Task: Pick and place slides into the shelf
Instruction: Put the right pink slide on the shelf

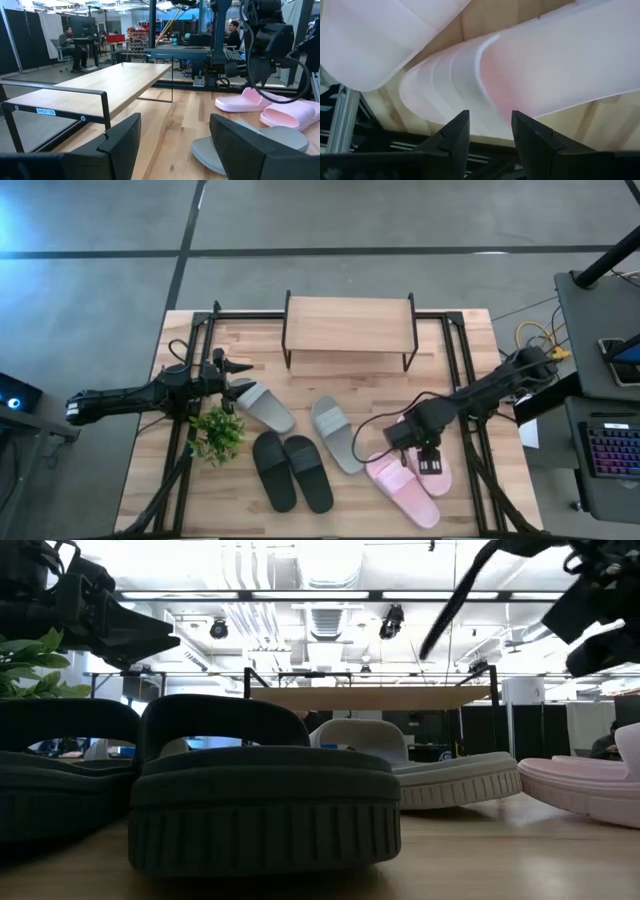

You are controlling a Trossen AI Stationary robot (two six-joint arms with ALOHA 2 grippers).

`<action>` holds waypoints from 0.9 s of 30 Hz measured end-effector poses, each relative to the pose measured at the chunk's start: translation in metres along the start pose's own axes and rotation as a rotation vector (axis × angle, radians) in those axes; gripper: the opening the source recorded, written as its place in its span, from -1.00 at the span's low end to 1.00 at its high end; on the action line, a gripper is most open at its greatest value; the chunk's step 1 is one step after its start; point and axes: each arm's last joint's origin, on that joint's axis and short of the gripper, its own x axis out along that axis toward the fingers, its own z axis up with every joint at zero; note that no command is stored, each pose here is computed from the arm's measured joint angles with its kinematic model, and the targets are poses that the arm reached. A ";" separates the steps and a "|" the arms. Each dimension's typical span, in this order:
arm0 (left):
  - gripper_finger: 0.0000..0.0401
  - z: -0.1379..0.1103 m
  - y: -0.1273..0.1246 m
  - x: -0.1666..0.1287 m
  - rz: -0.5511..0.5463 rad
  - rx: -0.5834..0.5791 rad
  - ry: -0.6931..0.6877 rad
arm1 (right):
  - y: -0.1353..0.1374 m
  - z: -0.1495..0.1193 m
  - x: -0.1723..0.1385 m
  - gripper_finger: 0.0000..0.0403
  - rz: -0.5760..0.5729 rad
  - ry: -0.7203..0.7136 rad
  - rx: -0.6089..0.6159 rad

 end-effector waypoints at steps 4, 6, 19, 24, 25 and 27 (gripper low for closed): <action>0.11 0.000 0.000 0.000 0.000 0.000 0.001 | -0.001 0.000 -0.003 -0.31 -0.050 -0.041 -0.011; 0.11 0.000 0.000 0.000 0.000 0.000 0.000 | -0.002 0.001 -0.002 -0.30 -0.067 -0.043 -0.028; 0.11 0.000 0.000 0.000 0.000 0.000 0.001 | -0.006 0.013 0.004 0.39 0.019 0.034 0.001; 0.11 0.000 0.000 0.000 0.000 0.000 0.001 | -0.003 0.008 0.000 0.47 0.121 0.067 -0.003; 0.11 0.000 0.000 0.000 0.000 0.000 0.000 | -0.003 0.008 0.000 0.47 0.124 0.067 -0.005; 0.11 0.000 0.000 0.000 0.000 0.000 0.000 | -0.003 0.008 0.000 0.45 0.124 0.065 -0.018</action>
